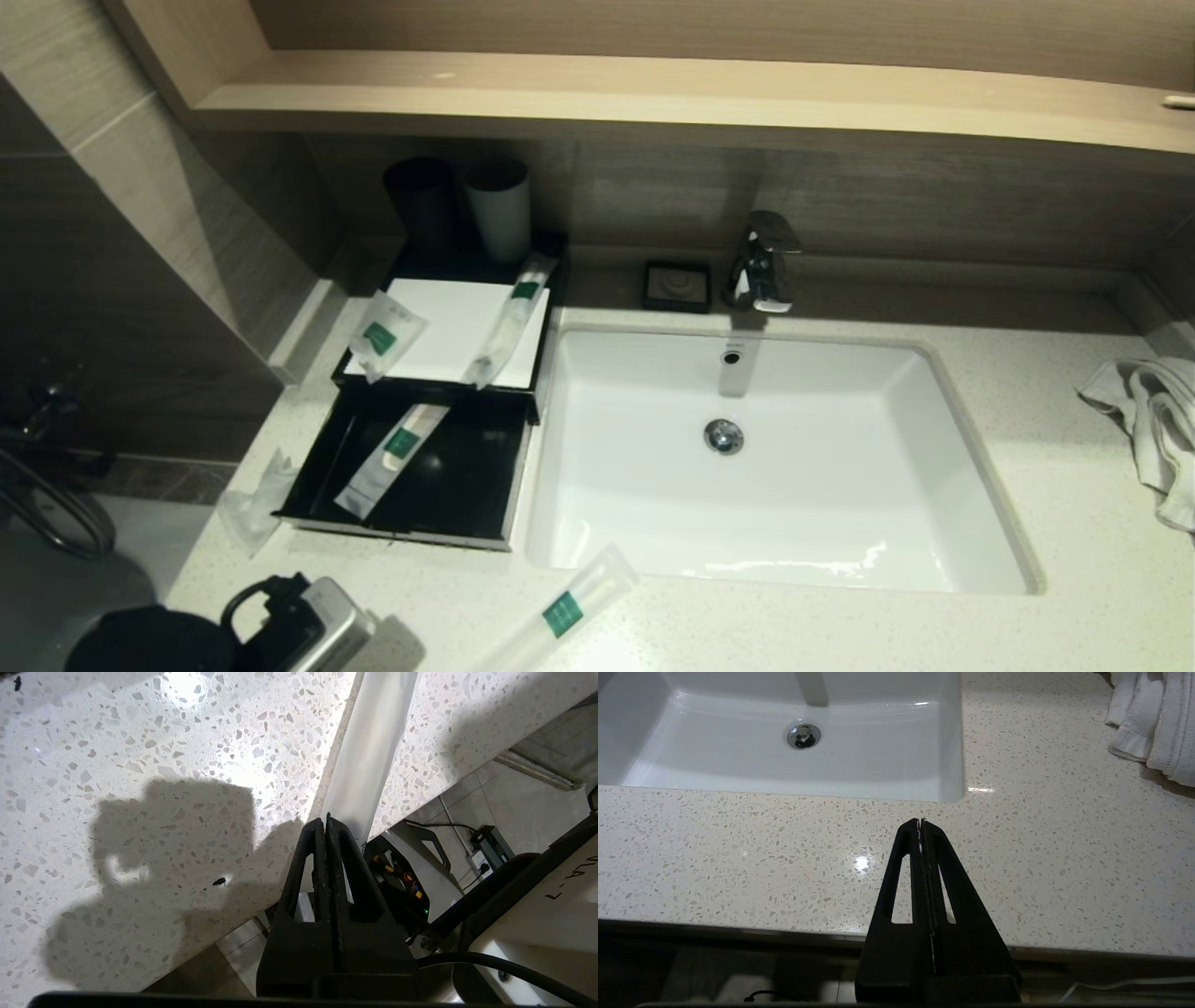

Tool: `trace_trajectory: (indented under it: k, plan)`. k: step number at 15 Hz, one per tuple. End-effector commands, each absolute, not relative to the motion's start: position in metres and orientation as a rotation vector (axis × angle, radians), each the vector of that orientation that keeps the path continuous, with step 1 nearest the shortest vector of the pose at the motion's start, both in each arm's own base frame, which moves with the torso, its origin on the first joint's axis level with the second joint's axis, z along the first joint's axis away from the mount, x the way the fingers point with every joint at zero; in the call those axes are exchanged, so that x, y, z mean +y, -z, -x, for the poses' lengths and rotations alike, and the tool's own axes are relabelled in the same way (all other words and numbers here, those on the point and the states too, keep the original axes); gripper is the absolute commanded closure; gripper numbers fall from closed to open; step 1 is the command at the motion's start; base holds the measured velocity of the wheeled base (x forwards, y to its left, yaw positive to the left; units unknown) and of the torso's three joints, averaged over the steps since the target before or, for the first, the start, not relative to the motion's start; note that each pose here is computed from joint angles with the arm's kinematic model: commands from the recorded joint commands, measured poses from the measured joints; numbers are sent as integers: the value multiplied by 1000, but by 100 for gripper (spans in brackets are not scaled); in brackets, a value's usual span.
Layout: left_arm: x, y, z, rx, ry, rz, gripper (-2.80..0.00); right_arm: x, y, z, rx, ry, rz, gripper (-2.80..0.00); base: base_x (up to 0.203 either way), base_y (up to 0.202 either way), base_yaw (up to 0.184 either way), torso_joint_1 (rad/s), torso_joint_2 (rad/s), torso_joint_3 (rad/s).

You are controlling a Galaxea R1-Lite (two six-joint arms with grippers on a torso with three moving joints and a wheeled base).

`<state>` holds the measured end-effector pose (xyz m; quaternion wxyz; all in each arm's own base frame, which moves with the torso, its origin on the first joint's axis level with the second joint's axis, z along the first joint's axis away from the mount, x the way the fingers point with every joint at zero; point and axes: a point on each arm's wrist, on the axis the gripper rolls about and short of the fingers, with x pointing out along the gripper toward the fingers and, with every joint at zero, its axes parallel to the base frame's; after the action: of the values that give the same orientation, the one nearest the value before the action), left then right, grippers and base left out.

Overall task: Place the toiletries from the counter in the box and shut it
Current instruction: Pick up the bathroom toiletry

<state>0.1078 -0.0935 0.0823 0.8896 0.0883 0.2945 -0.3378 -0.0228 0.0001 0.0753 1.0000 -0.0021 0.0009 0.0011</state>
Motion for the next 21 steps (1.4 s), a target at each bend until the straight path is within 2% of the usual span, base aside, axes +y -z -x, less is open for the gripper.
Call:
trace_trajectory:
  k: [1, 14, 15, 21]
  plan:
    - [-97, -76, -111, 645, 702, -197, 0, 0, -75, 23, 2, -3, 5, 0, 0, 0, 0, 0, 0, 0]
    - [-101, -79, -114, 590, 690, -185, 0, 0, -75, 23, 2, -3, 5, 0, 0, 0, 0, 0, 0, 0]
    - [-101, -80, -114, 586, 681, -183, -280, 0, -75, 23, 2, -3, 5, 0, 0, 0, 0, 0, 0, 0]
    - [-100, -79, -113, 588, 685, -193, -280, 0, -75, 23, 2, -3, 5, 0, 0, 0, 0, 0, 0, 0]
